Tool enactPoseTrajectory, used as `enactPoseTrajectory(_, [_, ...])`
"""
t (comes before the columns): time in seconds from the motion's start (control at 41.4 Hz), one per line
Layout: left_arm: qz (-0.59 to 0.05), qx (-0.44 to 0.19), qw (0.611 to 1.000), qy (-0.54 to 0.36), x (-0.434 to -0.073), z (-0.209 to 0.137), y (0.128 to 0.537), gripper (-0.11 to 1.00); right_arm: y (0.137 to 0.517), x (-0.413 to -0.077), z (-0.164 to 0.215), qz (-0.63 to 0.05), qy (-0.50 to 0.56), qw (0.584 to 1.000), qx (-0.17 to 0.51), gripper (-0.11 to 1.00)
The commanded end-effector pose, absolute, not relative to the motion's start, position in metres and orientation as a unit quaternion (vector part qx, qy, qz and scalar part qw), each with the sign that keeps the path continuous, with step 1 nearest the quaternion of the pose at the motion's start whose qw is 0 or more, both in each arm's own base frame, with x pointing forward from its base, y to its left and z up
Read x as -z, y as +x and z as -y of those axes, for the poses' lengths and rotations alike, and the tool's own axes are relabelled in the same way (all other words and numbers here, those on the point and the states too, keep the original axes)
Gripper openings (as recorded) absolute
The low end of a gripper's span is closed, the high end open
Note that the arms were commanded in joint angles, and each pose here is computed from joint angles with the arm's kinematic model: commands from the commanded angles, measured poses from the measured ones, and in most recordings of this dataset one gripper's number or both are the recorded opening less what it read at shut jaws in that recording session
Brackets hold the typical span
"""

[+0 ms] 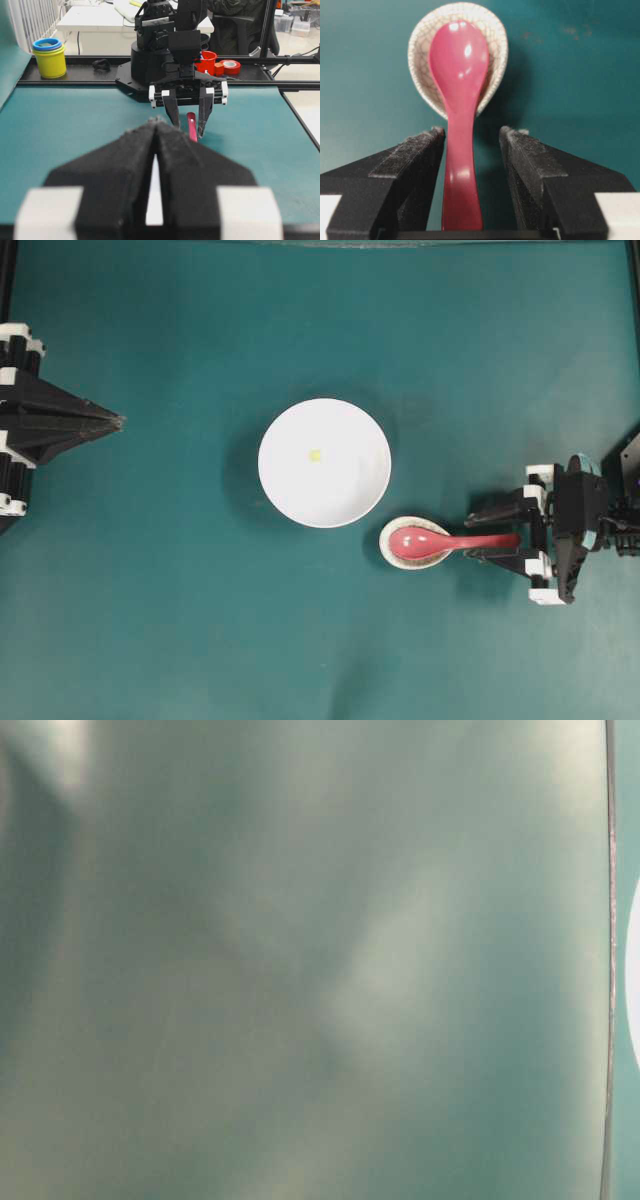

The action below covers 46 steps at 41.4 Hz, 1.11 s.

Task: Scoop the yellow hexagonal prism block from the bowl with a spoon using the right arm.
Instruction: 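Close the right gripper on the pink spoon handle, then lift the spoon off the rest and carry it over the bowl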

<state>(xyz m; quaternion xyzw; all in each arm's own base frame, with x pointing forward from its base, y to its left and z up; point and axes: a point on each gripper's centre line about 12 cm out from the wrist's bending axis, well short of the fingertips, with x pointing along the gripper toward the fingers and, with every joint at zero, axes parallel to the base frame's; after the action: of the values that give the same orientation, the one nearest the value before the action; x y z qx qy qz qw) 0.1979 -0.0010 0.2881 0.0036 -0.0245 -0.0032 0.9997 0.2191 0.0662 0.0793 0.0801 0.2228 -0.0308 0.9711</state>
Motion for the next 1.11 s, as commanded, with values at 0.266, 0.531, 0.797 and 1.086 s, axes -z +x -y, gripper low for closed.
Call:
enactPoseTrajectory(0.266, [0.027,0.002,1.000,0.006,-0.2933,0.0005,0.2004,0.00,0.2211,-0.0819,-0.0687,-0.220,0.065,0.973,0.023,0.55])
enactPoseTrajectory(0.531, [0.024,-0.001,1.000,0.006,-0.2922,-0.0007,0.2012,0.00,0.2226,-0.0838,-0.0690,-0.212,0.062,0.975,0.023,0.55])
enactPoseTrajectory(0.797, [0.025,0.000,1.000,0.006,-0.2923,-0.0004,0.2012,0.00,0.2247,-0.0855,-0.0702,-0.206,0.056,0.977,0.020,0.55])
enactPoseTrajectory(1.086, [0.025,-0.001,1.000,0.005,-0.2930,-0.0008,0.2013,0.00,0.2268,-0.0864,-0.0715,-0.205,0.053,0.977,0.019,0.54])
